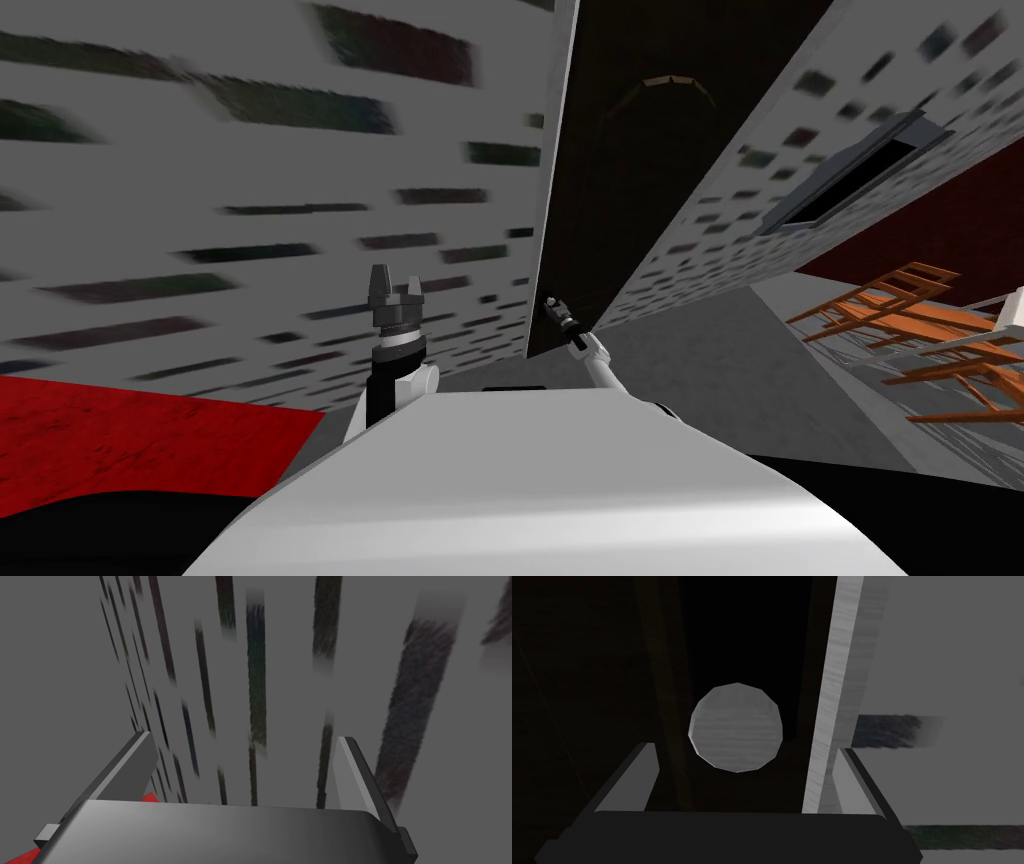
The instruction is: Pull the door open
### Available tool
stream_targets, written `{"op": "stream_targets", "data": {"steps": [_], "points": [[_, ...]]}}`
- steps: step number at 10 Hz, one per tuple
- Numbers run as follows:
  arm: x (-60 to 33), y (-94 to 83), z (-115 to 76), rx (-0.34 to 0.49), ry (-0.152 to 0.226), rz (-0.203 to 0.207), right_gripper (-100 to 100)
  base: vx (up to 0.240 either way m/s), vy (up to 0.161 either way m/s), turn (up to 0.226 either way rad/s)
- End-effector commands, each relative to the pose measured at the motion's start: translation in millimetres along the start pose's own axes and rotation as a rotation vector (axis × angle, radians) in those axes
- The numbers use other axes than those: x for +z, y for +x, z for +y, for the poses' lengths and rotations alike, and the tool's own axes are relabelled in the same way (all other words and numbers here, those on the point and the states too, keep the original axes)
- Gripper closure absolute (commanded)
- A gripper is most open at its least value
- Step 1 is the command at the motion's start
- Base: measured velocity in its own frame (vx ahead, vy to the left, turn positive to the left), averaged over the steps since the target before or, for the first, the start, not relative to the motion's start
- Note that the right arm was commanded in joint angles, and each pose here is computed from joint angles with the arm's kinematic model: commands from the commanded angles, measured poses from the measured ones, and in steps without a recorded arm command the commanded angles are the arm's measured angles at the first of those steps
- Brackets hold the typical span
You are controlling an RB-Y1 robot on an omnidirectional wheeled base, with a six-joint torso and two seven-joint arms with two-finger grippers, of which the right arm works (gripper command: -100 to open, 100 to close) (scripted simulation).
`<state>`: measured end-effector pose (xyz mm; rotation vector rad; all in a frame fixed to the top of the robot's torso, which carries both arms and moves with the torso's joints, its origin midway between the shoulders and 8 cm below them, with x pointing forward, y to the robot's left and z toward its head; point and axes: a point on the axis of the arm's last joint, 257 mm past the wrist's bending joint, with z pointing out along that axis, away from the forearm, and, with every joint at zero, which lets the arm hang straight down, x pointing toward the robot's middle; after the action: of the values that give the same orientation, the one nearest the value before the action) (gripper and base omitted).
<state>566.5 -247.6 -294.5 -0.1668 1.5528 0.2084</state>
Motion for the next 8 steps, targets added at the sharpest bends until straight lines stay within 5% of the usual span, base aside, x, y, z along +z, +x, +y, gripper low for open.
{"op": "stream_targets", "data": {"steps": [1,2,3,8], "points": [[-4.7,1.1,-13.5,0.001,0.012,-0.002,-100,0.21,0.08,0.089],[-2.0,1.7,-8.4,0.002,0.009,0.0,-100,0.09,0.037,0.012],[-2.0,1.7,-8.4,0.002,0.009,0.0,100,-0.009,-0.006,-0.017],[-2.0,1.7,-8.4,0.002,0.009,0.0,100,-0.016,-0.009,0.001]]}}
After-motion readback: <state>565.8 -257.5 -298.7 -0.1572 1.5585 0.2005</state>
